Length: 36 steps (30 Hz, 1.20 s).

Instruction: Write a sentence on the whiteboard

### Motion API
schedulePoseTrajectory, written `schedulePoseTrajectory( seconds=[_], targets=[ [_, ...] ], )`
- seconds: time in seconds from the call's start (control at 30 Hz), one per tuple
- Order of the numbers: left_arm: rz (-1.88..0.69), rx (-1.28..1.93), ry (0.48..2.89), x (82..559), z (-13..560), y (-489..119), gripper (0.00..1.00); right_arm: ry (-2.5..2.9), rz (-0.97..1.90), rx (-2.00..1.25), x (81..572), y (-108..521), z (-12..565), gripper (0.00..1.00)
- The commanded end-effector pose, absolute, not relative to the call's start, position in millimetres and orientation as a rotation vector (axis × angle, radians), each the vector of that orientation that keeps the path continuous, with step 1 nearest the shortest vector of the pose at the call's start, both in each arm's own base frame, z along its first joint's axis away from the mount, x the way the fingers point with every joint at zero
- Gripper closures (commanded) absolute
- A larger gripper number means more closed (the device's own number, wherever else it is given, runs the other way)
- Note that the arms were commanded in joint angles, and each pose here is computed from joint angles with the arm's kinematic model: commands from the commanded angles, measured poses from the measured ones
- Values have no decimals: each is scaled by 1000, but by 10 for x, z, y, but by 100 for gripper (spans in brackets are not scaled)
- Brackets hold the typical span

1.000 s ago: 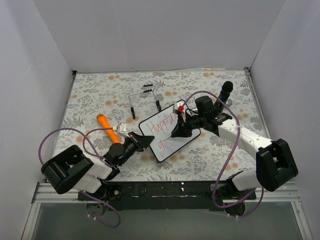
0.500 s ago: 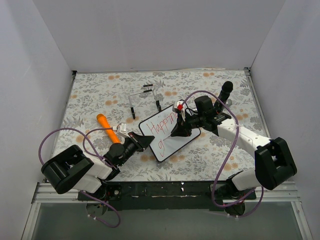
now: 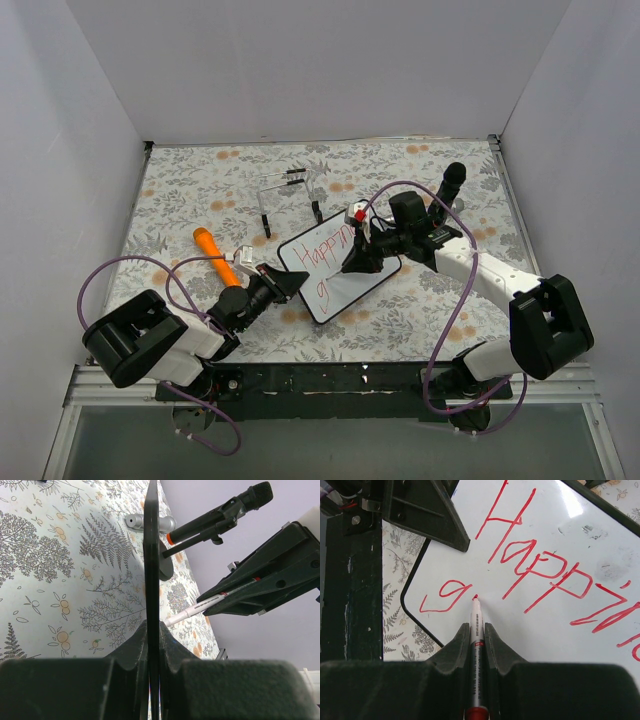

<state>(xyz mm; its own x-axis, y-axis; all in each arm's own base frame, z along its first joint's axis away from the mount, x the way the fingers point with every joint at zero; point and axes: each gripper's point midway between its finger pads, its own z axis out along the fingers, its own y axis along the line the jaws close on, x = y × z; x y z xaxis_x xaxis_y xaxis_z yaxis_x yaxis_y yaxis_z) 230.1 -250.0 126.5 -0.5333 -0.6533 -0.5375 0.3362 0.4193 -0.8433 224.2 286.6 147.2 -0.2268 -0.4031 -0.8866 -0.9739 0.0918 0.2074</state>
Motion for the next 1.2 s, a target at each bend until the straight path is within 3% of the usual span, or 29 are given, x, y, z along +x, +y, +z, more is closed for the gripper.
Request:
schedulePoseTrajectory(
  seconds=[0.0,0.47,1.17],
  targets=[
    [-1408,-237,1499,2263,1808,-2513,100,1713,1109,-1413,2182,2835,1423,99],
    [-1407,-238,1498,2259,1806,-2506,100,1714,1141,-1457,2025,2777,1331,99],
    [-1409,-233,1499,2252,1801,-2510,100,1748,1033,-1352,2467,2846,1534,99]
  ],
)
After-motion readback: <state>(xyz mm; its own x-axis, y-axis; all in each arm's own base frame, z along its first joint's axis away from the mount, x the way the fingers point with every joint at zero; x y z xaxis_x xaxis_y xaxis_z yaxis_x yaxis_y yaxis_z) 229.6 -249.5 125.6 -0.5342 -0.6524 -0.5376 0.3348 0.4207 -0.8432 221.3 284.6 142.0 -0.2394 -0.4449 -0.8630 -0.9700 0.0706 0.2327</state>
